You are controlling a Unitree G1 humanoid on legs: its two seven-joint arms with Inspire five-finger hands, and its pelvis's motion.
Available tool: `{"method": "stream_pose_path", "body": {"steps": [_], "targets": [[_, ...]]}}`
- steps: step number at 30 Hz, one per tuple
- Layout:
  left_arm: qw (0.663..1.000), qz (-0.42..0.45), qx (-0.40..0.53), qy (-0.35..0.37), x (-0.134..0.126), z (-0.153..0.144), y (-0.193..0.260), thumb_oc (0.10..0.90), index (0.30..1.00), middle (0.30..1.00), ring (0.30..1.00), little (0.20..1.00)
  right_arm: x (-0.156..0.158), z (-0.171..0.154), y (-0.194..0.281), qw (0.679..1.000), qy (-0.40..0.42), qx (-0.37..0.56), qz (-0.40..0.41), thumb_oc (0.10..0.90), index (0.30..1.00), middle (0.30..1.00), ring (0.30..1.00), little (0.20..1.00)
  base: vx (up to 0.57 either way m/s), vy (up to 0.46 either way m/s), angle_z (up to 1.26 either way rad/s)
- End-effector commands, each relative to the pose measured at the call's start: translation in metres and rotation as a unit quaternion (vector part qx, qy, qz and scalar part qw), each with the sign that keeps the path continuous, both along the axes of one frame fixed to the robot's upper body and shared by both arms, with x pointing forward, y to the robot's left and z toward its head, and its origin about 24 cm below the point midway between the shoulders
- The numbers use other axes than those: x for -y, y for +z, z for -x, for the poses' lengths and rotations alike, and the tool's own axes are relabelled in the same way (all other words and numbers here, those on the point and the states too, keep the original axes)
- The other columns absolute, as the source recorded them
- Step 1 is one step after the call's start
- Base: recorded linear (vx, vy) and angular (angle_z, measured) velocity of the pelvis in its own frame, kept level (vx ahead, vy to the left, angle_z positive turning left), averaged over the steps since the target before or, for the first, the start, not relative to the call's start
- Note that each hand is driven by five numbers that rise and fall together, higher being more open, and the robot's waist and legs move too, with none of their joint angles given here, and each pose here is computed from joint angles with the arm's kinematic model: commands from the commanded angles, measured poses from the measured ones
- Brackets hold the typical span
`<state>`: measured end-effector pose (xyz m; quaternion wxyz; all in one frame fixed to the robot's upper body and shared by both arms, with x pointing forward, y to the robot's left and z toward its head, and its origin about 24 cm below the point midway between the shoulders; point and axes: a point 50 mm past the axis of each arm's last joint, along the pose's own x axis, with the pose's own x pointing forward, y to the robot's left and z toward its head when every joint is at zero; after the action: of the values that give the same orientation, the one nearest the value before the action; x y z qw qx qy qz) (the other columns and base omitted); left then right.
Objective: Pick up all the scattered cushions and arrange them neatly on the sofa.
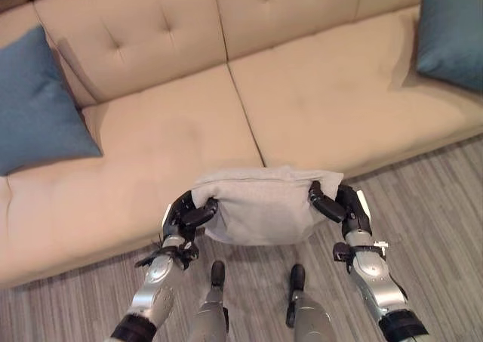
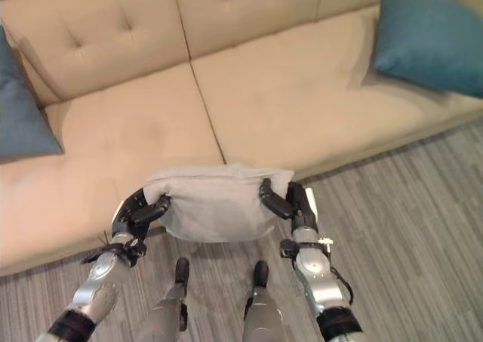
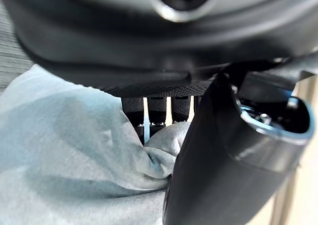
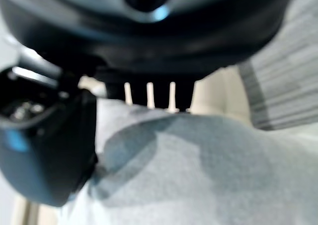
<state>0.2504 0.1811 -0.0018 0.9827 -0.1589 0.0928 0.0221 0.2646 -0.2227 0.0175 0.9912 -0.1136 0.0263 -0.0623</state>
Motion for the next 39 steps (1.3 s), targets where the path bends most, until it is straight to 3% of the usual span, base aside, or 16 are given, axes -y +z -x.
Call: {"method": "stream_pose_path", "body": {"steps": [1, 8, 20, 26, 39], "targets": [[0.987, -0.03, 0.137, -0.075, 0.026, -0.016, 0.047, 0.4, 0.3, 0.3, 0.3, 0.3, -0.012, 0.002, 0.05, 0.989, 0.068, 0.119, 0.058, 0.4, 0.3, 0.3, 0.3, 0.3, 0.07, -0.221, 0.26], [0.982, -0.053, 0.154, -0.095, 0.038, -0.016, 0.053, 0.4, 0.3, 0.3, 0.3, 0.3, -0.023, 0.006, 0.059, 0.986, 0.084, 0.139, 0.047, 0.4, 0.3, 0.3, 0.3, 0.3, 0.24, -0.048, 0.16], [0.979, -0.099, 0.152, -0.093, 0.035, -0.012, 0.049, 0.4, 0.3, 0.3, 0.3, 0.3, -0.047, 0.018, 0.022, 0.992, 0.101, 0.072, -0.007, 0.4, 0.3, 0.3, 0.3, 0.3, 0.35, 0.167, -0.12], [0.978, -0.114, 0.147, -0.094, 0.034, -0.014, 0.048, 0.4, 0.3, 0.3, 0.3, 0.3, -0.041, 0.025, 0.018, 0.994, 0.082, 0.067, -0.017, 0.4, 0.3, 0.3, 0.3, 0.3, 0.24, 0.012, 0.48], [0.979, -0.125, 0.14, -0.084, 0.035, -0.017, 0.043, 0.4, 0.3, 0.3, 0.3, 0.3, -0.022, 0.028, 0.025, 0.995, 0.055, 0.076, 0.025, 0.4, 0.3, 0.3, 0.3, 0.3, 0.14, -0.253, 0.36]]}}
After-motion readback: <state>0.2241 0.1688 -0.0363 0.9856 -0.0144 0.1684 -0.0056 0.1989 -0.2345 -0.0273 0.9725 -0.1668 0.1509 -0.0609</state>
